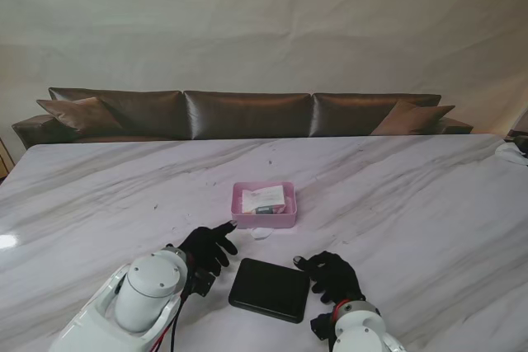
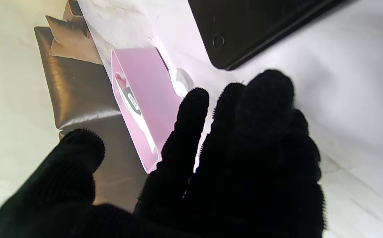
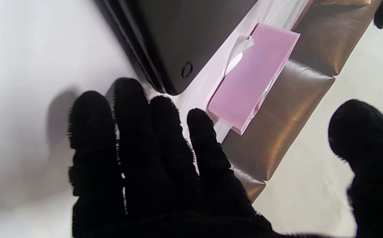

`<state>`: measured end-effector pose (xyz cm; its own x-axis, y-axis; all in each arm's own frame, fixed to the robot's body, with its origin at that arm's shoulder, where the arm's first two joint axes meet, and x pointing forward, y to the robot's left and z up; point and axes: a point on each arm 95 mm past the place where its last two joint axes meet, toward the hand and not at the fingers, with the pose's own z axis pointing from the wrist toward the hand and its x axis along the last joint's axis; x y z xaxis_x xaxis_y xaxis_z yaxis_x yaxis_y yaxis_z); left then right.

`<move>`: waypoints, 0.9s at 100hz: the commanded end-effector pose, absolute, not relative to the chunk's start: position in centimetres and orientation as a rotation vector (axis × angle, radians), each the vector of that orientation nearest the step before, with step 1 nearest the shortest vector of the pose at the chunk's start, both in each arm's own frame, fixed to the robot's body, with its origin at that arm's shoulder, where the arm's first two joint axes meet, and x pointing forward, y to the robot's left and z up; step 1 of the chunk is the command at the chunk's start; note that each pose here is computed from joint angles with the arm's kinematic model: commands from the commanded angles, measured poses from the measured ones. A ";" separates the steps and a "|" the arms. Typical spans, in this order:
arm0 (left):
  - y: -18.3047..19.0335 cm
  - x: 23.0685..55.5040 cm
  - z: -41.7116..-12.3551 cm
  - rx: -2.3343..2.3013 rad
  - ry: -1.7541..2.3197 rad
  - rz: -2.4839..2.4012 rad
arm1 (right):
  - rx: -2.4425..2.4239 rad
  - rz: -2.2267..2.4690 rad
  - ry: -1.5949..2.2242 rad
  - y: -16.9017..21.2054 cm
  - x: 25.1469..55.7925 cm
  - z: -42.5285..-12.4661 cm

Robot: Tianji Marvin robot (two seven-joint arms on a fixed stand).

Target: Refill a tissue box and feed the first sheet

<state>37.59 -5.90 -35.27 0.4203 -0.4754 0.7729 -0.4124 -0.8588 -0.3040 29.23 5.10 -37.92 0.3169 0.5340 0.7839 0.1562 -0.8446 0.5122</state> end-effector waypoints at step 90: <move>-5.3 36.7 -39.8 -2.645 0.864 -1.265 | 2.271 1.472 0.628 5.0 27.1 -37.1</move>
